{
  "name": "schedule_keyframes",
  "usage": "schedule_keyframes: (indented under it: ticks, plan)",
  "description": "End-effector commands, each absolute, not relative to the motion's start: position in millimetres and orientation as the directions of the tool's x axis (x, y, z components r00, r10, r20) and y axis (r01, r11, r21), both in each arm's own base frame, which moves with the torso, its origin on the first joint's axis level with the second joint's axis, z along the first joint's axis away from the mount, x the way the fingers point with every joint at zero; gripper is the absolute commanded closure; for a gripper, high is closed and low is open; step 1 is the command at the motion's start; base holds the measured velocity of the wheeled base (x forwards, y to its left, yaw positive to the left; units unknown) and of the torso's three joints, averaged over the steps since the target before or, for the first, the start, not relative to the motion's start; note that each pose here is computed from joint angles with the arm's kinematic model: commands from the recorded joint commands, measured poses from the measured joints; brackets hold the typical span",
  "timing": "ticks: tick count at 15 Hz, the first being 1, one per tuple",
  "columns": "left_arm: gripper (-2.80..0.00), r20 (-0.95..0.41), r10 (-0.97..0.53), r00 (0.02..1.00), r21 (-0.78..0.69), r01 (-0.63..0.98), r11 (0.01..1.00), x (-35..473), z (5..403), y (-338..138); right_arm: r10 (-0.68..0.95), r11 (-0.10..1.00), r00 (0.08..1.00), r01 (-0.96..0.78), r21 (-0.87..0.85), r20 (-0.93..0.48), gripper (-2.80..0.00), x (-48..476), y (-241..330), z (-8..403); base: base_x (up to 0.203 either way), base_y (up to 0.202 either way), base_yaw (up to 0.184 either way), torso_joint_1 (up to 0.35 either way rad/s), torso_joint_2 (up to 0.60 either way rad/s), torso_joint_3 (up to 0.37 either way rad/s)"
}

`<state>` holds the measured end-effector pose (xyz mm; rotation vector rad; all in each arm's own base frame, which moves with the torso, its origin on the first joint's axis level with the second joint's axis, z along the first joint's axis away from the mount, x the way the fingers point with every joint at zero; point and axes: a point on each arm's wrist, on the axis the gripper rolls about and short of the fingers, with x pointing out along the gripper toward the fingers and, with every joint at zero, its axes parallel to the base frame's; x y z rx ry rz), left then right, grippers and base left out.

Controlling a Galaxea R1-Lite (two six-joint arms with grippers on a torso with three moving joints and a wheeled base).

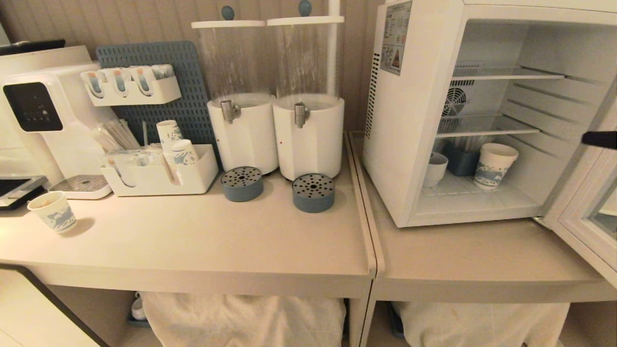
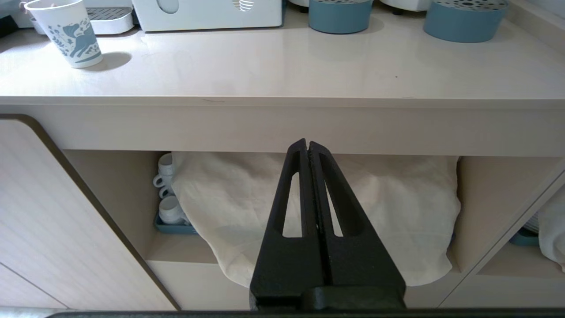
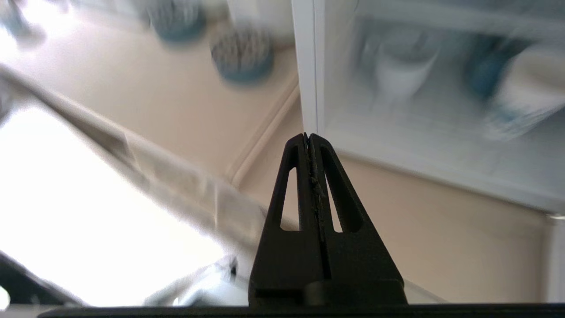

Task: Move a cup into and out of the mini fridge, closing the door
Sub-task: Take the ceramic cup out of the freezer

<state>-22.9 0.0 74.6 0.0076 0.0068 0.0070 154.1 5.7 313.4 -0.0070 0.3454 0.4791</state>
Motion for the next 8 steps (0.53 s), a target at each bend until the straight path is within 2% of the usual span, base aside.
schedule_keyframes:
  ticks: [1,4,6,8]
  plan:
    - [0.0,-0.009,0.008,1.0,0.008,-0.008,1.0,-23,75,0,0.463,0.878,0.753,-0.462,0.125,-0.468,0.0,204,-1,276,0.0,0.0,0.0,0.0,0.0,0.0]
    - [0.0,-0.008,0.008,1.0,0.006,-0.008,1.0,-23,75,0,0.535,0.819,0.675,-0.561,0.118,-0.508,0.0,241,-19,222,0.0,0.0,0.0,0.0,0.0,0.0]
    - [0.0,-0.008,0.008,1.0,0.005,-0.008,1.0,-23,75,0,0.582,0.775,0.707,-0.632,0.01,-0.401,0.0,266,-28,190,0.0,0.0,0.0,0.0,0.0,0.0]
    - [0.0,-0.008,0.008,1.0,0.005,-0.008,1.0,-23,75,0,0.608,0.755,0.71,-0.656,-0.02,-0.356,0.0,290,-34,154,0.0,0.0,0.0,0.0,0.0,0.0]
